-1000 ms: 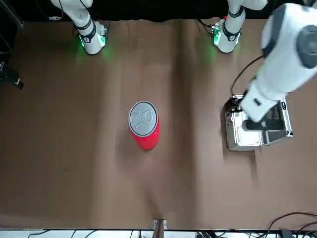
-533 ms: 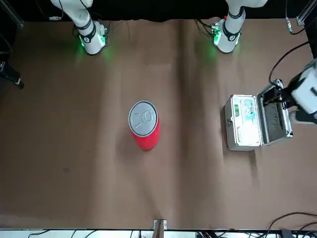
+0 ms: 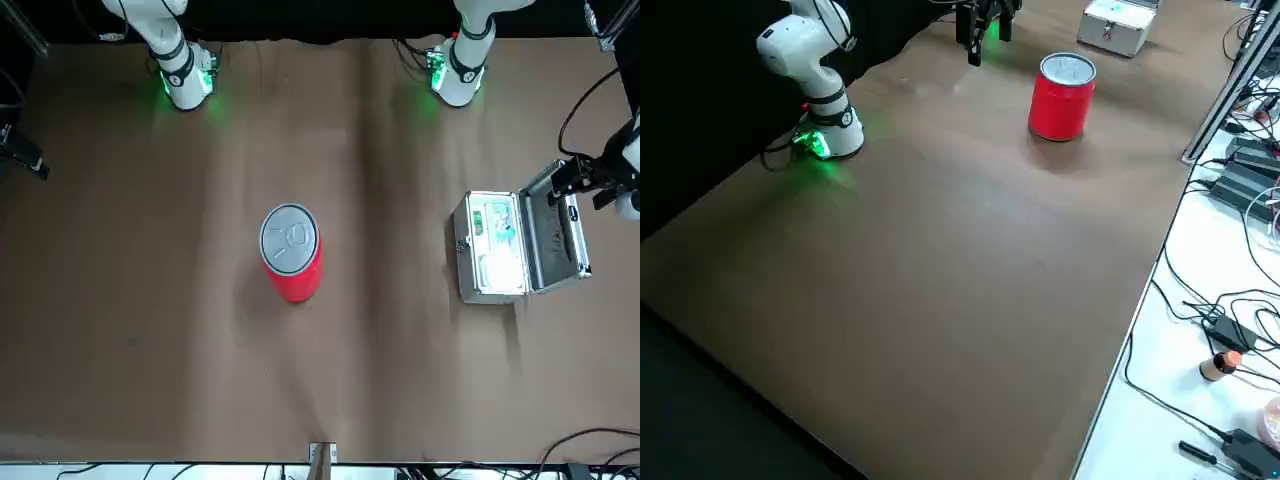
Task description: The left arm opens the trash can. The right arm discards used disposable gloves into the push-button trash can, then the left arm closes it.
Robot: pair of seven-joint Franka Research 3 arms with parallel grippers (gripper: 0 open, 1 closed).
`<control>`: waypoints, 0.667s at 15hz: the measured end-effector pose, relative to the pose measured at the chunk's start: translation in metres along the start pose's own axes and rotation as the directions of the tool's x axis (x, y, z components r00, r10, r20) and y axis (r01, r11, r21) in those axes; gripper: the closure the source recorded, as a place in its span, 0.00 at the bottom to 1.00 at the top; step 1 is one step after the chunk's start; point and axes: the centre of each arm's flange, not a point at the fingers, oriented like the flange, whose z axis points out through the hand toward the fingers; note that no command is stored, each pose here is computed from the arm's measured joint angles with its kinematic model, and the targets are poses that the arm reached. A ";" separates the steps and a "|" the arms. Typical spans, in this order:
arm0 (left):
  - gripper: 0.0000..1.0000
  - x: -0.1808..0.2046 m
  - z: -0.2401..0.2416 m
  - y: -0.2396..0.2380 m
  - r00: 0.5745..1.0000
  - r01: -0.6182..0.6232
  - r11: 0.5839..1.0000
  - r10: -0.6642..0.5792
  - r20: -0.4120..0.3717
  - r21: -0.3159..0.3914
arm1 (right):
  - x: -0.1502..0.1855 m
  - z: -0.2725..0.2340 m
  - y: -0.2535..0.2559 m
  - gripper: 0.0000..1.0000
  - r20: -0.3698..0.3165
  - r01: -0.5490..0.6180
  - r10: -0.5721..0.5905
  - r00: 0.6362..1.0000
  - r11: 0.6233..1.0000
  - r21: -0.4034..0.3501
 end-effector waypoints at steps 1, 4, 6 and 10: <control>0.00 0.000 0.001 0.000 1.000 0.000 1.000 0.000 0.001 0.000 | 0.000 0.000 0.000 0.01 0.000 0.000 0.000 1.000 1.000 0.000; 0.00 0.000 0.004 -0.005 1.000 0.009 1.000 -0.009 0.008 0.000 | 0.000 0.000 0.000 0.01 0.001 0.001 -0.001 1.000 1.000 0.000; 0.00 0.000 0.008 -0.007 1.000 0.014 1.000 -0.014 0.015 0.001 | 0.000 0.000 0.000 0.01 0.002 0.001 -0.001 1.000 1.000 0.000; 0.00 0.000 0.008 -0.008 1.000 0.016 1.000 -0.016 0.011 0.020 | 0.000 0.000 0.000 0.01 0.001 0.000 0.000 1.000 1.000 0.000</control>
